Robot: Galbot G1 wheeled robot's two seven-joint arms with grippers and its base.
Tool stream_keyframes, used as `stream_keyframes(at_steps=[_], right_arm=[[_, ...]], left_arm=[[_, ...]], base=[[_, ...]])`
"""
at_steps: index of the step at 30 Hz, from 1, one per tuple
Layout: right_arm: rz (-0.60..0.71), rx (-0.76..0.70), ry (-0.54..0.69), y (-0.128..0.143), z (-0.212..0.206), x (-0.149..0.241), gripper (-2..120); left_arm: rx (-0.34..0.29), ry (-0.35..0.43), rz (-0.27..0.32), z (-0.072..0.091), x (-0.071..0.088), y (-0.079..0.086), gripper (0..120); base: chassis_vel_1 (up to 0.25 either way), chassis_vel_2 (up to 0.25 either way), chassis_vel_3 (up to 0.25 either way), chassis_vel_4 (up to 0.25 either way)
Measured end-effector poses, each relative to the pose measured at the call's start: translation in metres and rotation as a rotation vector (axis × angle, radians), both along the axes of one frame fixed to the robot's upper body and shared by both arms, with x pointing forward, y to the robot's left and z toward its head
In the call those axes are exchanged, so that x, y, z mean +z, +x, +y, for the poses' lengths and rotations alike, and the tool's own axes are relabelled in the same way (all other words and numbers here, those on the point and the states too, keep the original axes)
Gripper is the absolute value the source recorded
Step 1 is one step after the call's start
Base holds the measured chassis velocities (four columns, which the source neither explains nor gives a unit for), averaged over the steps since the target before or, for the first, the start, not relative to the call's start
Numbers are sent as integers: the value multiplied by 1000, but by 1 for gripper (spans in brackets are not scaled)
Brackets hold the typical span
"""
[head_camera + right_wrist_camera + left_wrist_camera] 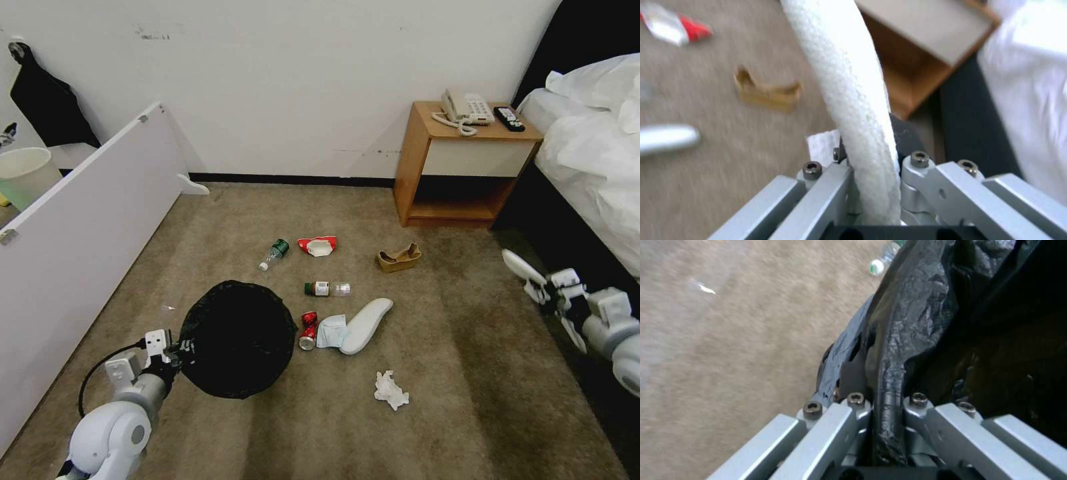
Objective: Pick up the trash bin and place the garbage on the floor into it.
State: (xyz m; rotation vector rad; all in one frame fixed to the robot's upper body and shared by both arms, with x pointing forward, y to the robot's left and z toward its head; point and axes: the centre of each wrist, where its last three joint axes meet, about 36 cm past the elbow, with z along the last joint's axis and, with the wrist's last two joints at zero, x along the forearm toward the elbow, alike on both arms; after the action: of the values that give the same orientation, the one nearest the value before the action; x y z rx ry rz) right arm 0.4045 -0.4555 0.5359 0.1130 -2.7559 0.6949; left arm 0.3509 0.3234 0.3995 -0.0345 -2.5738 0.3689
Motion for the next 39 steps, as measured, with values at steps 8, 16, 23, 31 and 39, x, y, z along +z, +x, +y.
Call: stream_keyframes(at_steps=[8, 16, 23, 31, 39], right_arm=[[-102, 95, 41, 11, 29, 56, 3], [-149, 242, 74, 6, 74, 99, 3], [-148, 329, 94, -1, 97, 113, 3], [-103, 553, 178, -21, 140, 136, 3], [-123, 739, 267, -24, 142, 136, 3]], left_arm=[[-78, -59, 64, -22, 3, 19, 2], [-153, -92, 90, -59, -3, 33, 2], [-201, -113, 101, -84, -7, 37, 2], [-276, -138, 125, -128, -18, 54, 2], [-294, -152, 133, -139, -19, 64, 2]], base=[[0, 0, 0, 0], [0, 0, 0, 0], [0, 0, 0, 0], [0, 0, 0, 0], [0, 0, 0, 0]])
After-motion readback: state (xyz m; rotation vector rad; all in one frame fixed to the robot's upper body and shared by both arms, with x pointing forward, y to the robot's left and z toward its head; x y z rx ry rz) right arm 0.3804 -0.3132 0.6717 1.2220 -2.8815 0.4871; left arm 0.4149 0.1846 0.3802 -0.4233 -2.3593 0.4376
